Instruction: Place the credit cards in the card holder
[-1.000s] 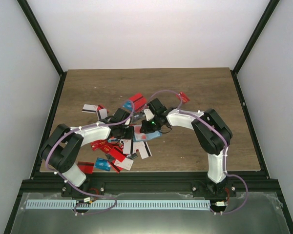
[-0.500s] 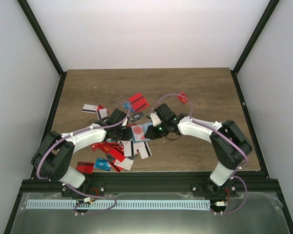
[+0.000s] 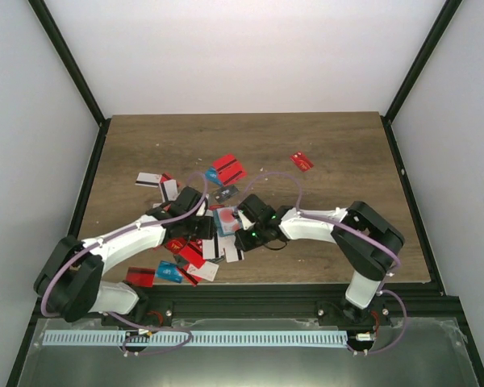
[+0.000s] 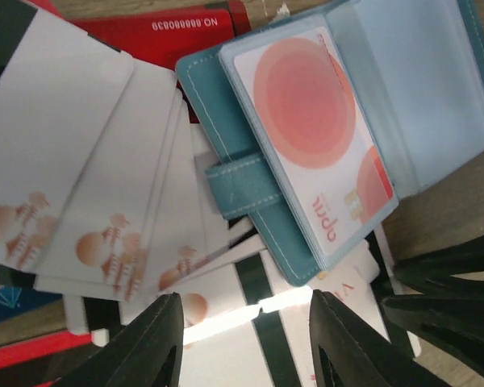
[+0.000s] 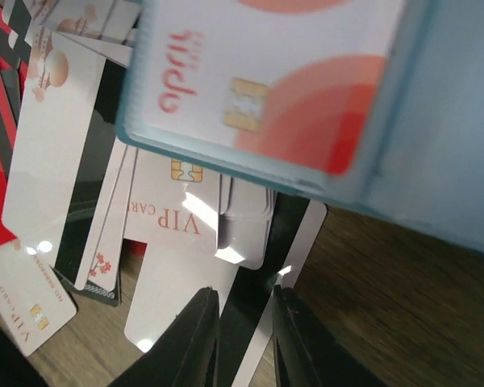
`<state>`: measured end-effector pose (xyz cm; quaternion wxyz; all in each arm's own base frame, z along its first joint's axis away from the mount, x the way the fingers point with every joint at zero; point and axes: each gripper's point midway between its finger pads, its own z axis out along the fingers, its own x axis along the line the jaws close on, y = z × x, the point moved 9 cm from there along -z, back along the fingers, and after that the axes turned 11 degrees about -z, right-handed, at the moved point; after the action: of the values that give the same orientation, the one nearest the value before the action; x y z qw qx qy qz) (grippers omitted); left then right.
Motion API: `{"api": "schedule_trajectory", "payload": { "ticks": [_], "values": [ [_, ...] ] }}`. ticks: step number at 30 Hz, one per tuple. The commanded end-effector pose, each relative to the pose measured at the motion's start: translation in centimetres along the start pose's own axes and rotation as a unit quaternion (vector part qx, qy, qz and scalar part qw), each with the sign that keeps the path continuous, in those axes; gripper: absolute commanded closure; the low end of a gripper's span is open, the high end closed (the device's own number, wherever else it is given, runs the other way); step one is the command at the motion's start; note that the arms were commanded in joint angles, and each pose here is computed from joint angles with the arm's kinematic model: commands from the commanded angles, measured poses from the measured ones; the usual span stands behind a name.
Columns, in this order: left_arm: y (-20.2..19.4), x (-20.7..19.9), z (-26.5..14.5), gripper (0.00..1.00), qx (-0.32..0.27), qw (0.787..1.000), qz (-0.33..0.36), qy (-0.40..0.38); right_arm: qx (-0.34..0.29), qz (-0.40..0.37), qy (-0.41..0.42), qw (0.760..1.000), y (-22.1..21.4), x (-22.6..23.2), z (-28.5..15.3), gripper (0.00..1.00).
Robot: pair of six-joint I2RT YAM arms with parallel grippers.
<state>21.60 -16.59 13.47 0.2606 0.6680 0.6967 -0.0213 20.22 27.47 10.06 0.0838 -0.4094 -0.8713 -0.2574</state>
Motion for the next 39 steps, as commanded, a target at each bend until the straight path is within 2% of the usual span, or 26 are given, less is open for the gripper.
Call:
{"api": "schedule_trajectory", "payload": {
  "ticks": [1,7,15,22,26,29,36,39],
  "values": [
    [-1.3,0.3,-0.5,0.53,0.01,1.0,-0.008,0.019,0.029,-0.026,-0.068,0.997,-1.1,0.5,1.7,0.78],
    [-3.9,0.3,-0.1,0.38,0.028,0.998,-0.011,0.05,0.07,-0.061,-0.067,0.993,-4.1,2.3,3.0,0.77],
    [-6.2,1.1,1.2,0.28,0.046,0.994,-0.02,0.092,0.141,-0.089,-0.078,0.983,-9.2,3.3,4.4,0.77],
    [-6.3,0.4,-0.7,0.2,-0.004,0.992,-0.027,0.127,0.14,-0.077,-0.082,0.984,-10.3,2.9,2.9,0.77],
    [-6.1,0.9,-1.6,0.09,-0.025,0.988,-0.035,0.149,0.138,-0.074,-0.079,0.985,-10.6,2.9,2.2,0.77],
    [-6.2,1.4,-1.4,0.04,-0.029,0.985,-0.039,0.163,0.135,-0.067,-0.065,0.986,-10.7,3.2,1.7,0.77],
    [-6.4,0.9,0.7,0.05,-0.008,0.99,-0.025,0.142,0.103,-0.059,-0.037,0.992,-9.5,4.4,-0.2,0.77],
    [-6.3,1.1,1.3,0.14,-0.01,0.987,-0.02,0.162,0.094,-0.059,-0.028,0.993,-9.1,4.9,-0.8,0.77]
  ]
}}
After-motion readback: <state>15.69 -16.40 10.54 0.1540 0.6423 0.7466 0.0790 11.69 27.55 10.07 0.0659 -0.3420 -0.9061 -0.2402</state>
